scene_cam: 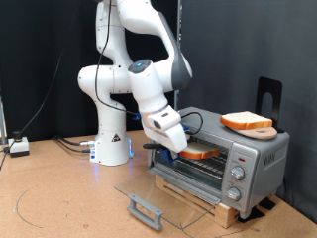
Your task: Make a piece of toast with the oven
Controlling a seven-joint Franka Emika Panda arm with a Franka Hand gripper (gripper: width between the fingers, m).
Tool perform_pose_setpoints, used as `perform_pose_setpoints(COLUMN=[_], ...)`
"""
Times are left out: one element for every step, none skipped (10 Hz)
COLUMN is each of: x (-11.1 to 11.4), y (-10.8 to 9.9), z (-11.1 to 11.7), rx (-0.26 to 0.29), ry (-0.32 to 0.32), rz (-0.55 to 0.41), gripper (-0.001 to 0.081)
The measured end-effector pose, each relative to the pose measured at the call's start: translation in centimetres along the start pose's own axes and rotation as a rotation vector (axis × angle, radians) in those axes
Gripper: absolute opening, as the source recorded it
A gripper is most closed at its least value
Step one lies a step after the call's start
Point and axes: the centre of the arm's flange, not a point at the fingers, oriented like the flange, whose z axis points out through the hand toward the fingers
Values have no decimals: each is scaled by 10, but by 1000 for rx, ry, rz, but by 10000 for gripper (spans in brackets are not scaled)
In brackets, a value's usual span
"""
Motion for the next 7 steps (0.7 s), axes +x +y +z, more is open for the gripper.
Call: perform_pose_setpoints(x=[6,10,14,15,14,13,10], y=[-2,-4,-4,-4,-2,0,2], z=[-3,-5,-8,-10,-13,-16,-19], rx=[-48,-83,-113,-128,-138,-147,-151], ry=[-7,-16,-25,-35,-41,-45,-47], rz=[-38,-73,-104,-126,-137,-140,-142], gripper=[396,396,396,396,396,396,396])
